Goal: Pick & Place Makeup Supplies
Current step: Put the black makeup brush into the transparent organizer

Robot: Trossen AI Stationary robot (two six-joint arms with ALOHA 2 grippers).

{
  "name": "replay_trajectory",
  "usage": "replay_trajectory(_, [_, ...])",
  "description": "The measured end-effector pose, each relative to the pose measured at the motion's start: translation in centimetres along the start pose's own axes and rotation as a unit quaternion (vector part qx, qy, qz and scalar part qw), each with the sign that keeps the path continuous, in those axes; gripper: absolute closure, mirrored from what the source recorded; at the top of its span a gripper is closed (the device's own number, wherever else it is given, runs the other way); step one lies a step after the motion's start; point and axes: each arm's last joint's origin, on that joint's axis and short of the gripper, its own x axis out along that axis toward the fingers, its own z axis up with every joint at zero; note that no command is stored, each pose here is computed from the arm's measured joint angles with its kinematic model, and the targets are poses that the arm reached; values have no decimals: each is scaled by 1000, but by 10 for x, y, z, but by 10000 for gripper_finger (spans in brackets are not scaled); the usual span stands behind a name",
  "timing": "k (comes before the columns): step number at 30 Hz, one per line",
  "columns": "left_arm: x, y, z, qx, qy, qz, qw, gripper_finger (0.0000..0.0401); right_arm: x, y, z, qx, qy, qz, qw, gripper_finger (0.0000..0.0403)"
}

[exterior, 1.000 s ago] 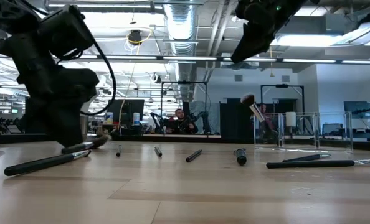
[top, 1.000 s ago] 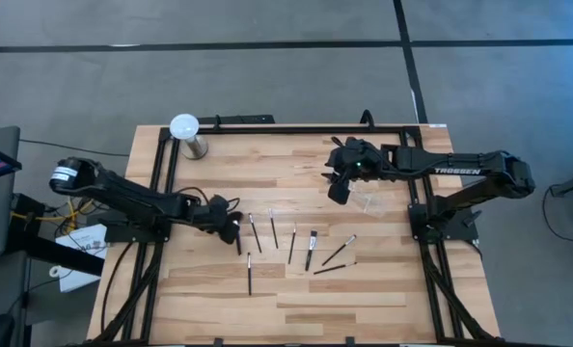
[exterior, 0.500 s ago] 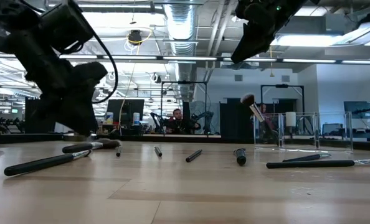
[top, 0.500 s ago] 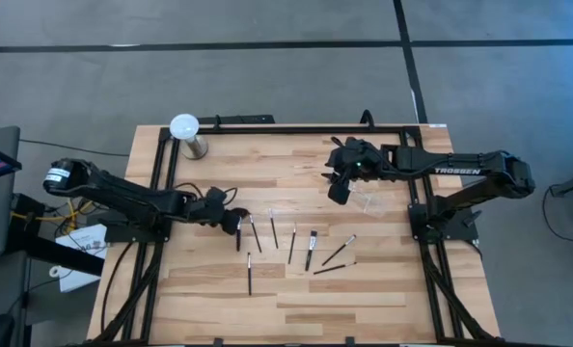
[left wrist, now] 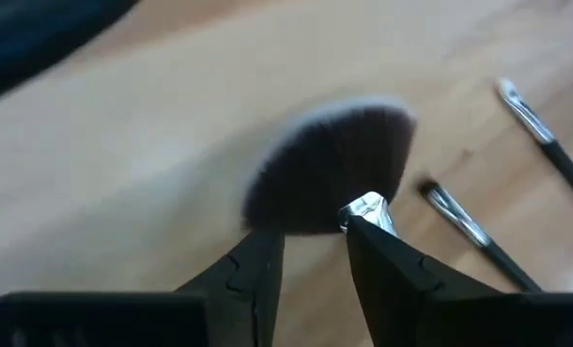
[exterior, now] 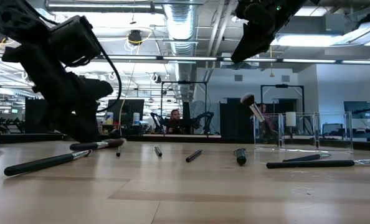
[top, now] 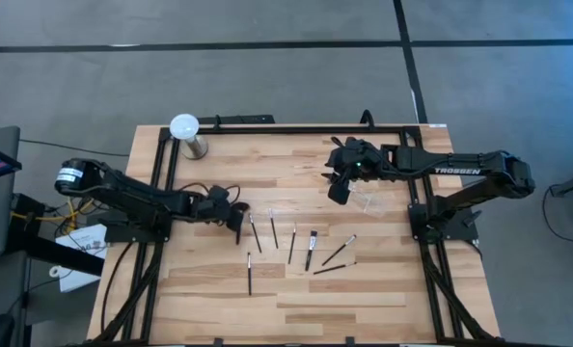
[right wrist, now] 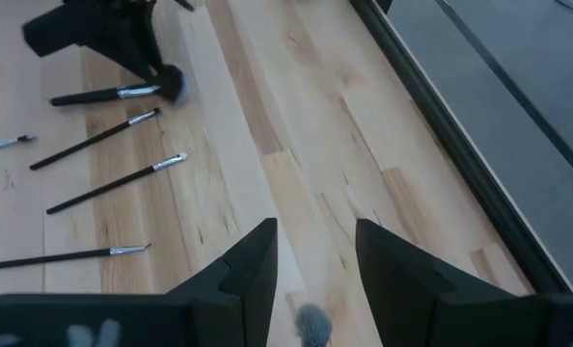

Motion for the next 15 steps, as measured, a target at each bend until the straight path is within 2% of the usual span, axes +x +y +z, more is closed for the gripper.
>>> replay_trajectory(5, [3, 10, 18, 29, -29, 18, 999, 284, 0, 0, 0, 0, 0, 0, 1000, 270])
replay_trajectory(12, [-8, 10, 37, 126, -87, -2, 988, 284, 0, 0, 0, 0, 0, 0, 1000, 269])
replay_trajectory(14, [-15, 9, 41, 119, -108, -13, 987, 284, 0, 0, 0, -1, 0, 0, 1000, 270])
replay_trajectory(15, [-18, 8, 42, 97, -115, -24, 988, 284, 0, 0, 0, 0, 0, 0, 1000, 271])
